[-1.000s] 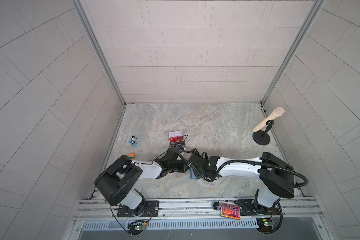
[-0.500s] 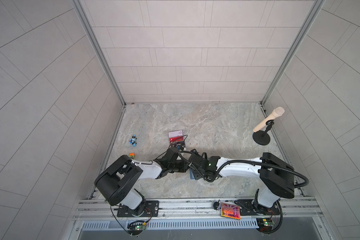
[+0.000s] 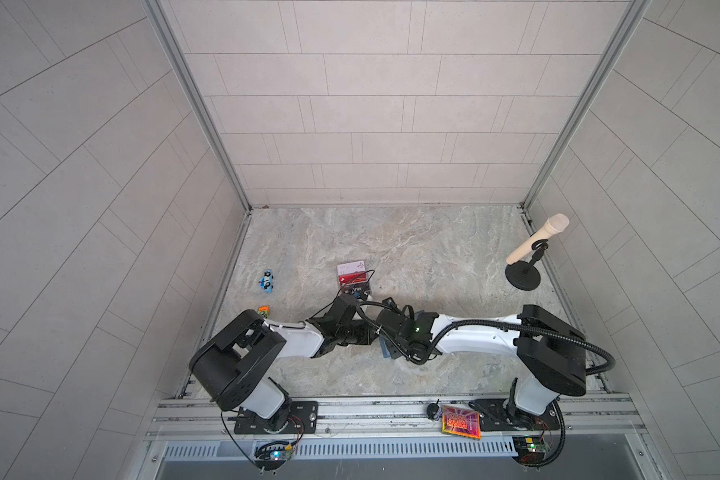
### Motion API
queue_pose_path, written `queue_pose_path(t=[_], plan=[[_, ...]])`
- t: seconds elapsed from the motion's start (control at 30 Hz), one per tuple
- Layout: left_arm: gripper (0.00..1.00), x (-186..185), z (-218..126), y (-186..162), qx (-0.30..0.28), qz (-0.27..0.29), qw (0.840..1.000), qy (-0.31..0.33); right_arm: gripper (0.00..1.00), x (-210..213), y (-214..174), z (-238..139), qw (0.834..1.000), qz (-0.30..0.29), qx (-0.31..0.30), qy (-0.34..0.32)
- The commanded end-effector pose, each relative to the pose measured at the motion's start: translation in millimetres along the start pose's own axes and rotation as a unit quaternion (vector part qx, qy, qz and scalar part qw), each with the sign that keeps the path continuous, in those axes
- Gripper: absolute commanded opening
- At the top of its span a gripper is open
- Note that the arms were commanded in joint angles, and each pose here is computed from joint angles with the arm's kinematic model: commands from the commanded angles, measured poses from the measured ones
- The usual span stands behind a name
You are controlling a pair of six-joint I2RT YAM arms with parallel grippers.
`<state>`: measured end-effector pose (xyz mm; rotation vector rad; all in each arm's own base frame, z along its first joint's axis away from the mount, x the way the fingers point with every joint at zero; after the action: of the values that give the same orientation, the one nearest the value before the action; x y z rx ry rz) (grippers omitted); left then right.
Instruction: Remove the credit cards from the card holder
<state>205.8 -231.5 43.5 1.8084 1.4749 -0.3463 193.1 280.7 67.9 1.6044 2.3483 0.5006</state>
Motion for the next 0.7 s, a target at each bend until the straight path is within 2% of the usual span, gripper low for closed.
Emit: queue_pose_path(t=[0.0, 0.2, 0.67], plan=[[0.01, 18.0, 1.8, -16.8, 0.027, -0.011, 0.999, 0.030, 0.42, -14.1, -8.4, 1.4, 0.999, -0.002, 0.013, -0.046], [0.01, 18.8, 2.0, -17.9, 0.030, -0.011, 0.999, 0.031, 0.33, -13.7, -3.3, -2.4, 0.999, -0.002, 0.003, -0.041], [0.02, 18.8, 0.9, -18.1, 0.031, -0.009, 0.999, 0.033, 0.24, -38.9, 4.0, -5.3, 0.997, -0.006, 0.002, -0.072]])
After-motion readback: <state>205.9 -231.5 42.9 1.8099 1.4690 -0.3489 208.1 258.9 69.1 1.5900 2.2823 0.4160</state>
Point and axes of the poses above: each gripper's point midway between its finger pads, its own z axis out along the fingers, its own x axis along the line the jaws close on, y = z × x, the point moved 4 cm from there along -z, back along the fingers
